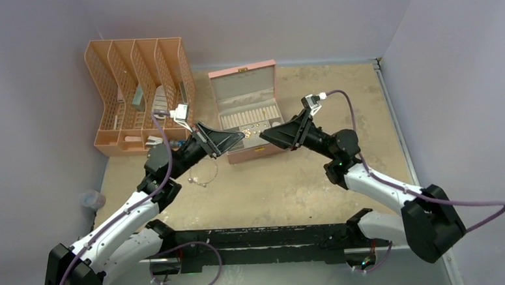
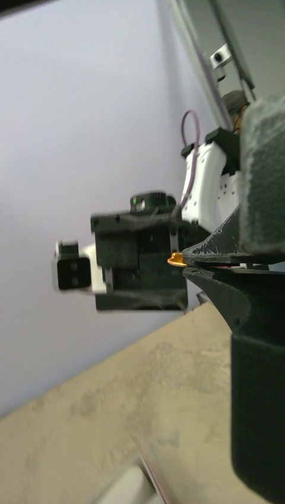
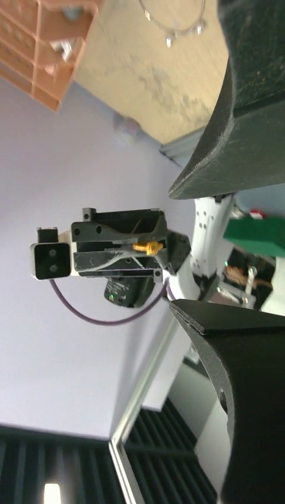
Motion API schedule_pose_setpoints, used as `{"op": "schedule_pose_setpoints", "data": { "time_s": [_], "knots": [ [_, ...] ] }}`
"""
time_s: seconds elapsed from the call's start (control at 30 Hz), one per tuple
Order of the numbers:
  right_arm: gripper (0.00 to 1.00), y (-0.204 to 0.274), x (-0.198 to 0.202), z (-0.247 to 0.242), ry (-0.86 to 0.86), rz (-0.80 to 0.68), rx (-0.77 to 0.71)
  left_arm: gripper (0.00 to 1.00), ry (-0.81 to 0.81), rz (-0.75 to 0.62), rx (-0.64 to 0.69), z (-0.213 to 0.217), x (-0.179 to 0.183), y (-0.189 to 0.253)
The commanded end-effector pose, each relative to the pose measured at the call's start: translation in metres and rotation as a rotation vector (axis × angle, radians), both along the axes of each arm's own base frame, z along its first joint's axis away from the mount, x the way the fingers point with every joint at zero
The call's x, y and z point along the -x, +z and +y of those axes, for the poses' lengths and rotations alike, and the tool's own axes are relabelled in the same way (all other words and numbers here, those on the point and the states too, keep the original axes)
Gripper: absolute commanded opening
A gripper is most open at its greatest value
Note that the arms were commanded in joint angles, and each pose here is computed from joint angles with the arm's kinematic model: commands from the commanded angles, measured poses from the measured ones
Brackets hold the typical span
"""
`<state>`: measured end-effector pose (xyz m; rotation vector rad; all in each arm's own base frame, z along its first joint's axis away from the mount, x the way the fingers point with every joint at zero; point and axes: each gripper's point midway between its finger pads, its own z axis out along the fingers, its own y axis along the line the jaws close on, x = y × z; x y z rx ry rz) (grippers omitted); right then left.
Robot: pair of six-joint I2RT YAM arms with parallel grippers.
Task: Organize the mixed jewelry
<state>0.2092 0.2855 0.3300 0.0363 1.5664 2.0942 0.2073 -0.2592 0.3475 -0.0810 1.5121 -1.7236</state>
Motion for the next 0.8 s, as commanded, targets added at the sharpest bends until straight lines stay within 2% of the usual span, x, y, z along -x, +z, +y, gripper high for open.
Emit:
{"op": "schedule_pose_setpoints", "data": {
  "time_s": [0.0, 0.13, 0.33, 0.6, 0.77],
  "knots": [
    [0.66, 0.003, -0.03, -0.004, -0.22, -0.155, 0.164, 0.0, 0.09, 0.075, -0.08, 0.005, -0.015, -0.014],
    [0.67, -0.004, -0.043, -0.004, -0.278, -0.209, 0.278, 0.0, 0.083, 0.11, -0.087, 0.004, -0.015, -0.019],
    [0.67, -0.016, -0.042, 0.009, -0.217, -0.213, 0.31, 0.0, 0.058, 0.121, -0.077, 0.001, -0.014, -0.02],
    [0.66, -0.012, -0.024, 0.022, -0.122, -0.23, 0.261, 0.0, 0.023, 0.13, -0.058, -0.005, -0.013, -0.022],
    [0.58, -0.014, -0.016, 0.026, -0.072, -0.204, 0.232, 0.0, 0.015, 0.132, -0.049, -0.006, -0.013, -0.024]
  ]
}}
